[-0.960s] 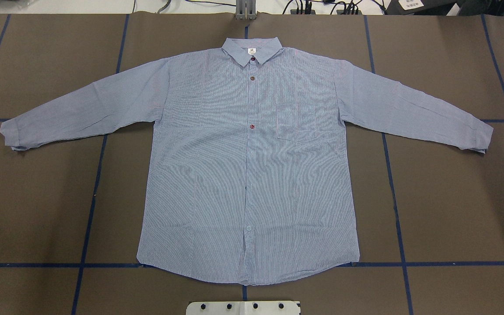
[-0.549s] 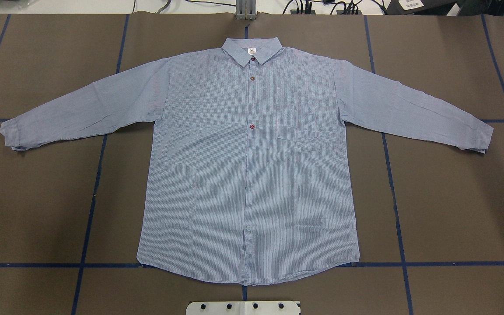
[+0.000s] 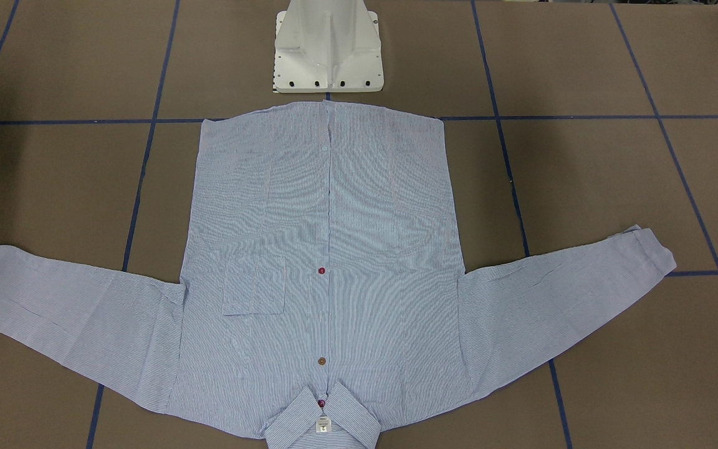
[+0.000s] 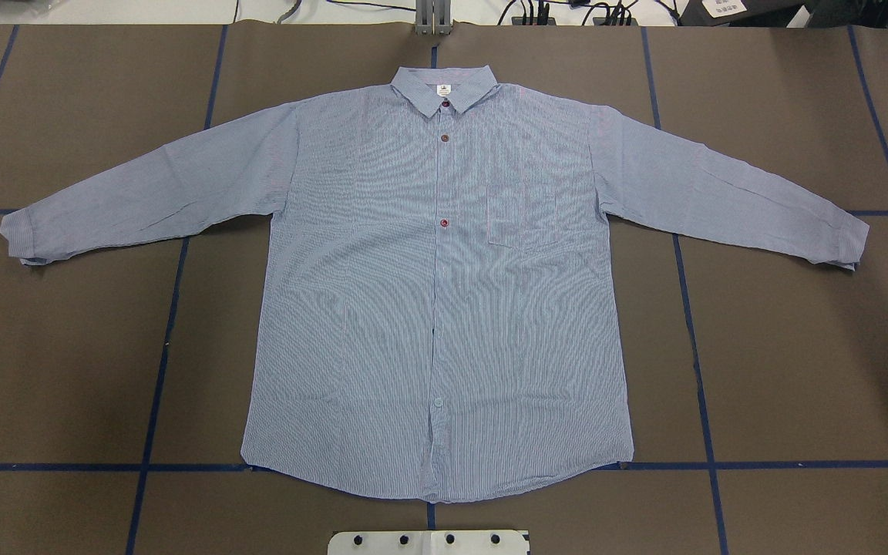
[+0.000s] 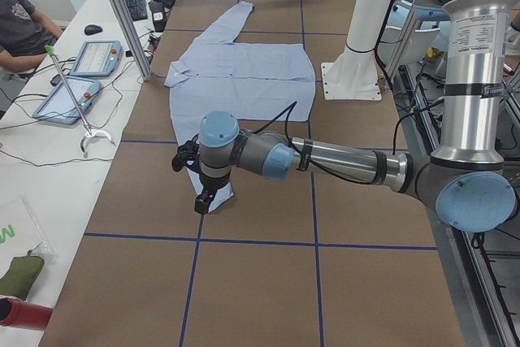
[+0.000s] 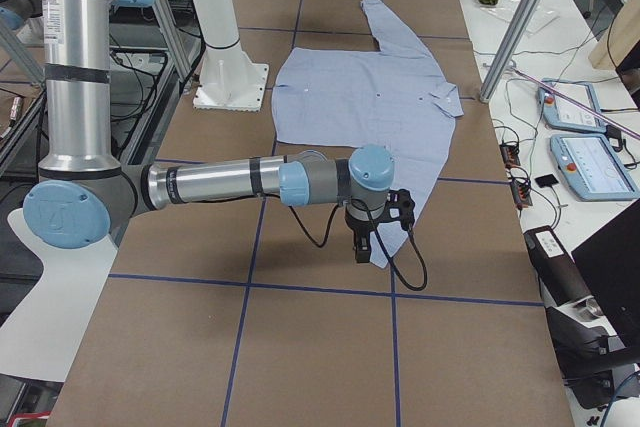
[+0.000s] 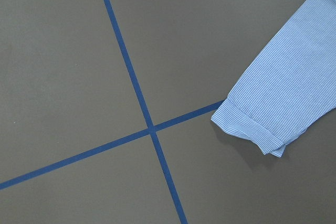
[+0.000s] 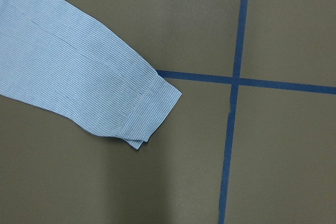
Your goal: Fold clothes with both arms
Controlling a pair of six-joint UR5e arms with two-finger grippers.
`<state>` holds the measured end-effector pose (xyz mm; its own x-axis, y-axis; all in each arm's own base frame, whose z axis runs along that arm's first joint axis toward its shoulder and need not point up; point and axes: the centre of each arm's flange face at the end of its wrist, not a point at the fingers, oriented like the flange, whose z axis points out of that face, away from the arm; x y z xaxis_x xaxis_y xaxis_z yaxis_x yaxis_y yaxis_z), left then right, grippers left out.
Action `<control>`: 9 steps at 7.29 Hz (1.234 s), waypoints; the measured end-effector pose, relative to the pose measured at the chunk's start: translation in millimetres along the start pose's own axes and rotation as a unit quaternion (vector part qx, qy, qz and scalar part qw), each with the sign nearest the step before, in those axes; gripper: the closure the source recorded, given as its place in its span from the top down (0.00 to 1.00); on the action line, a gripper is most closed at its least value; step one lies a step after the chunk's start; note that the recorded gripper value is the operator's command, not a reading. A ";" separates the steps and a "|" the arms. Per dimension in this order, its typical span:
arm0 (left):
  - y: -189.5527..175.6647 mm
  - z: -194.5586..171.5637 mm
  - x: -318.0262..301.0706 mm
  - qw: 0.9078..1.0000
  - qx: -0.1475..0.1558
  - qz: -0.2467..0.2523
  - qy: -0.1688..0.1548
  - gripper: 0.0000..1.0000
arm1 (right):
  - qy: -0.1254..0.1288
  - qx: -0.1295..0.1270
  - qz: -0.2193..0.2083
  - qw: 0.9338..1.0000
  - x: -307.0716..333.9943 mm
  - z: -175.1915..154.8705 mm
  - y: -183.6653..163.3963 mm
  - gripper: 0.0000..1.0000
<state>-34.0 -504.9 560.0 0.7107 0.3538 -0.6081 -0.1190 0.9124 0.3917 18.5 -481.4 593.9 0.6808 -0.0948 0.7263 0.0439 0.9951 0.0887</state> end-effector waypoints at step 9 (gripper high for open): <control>-20.5 -13.4 13.4 1.000 0.025 0.012 0.015 1.00 | -0.021 0.030 0.064 0.997 -22.9 141.8 -3.7 0.86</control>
<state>-31.3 -516.1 534.6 0.6871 0.3828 -0.6175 -0.1012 0.8921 0.4405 -100.9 -487.0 673.6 0.6468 0.0308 0.7620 -0.0859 0.9958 0.0327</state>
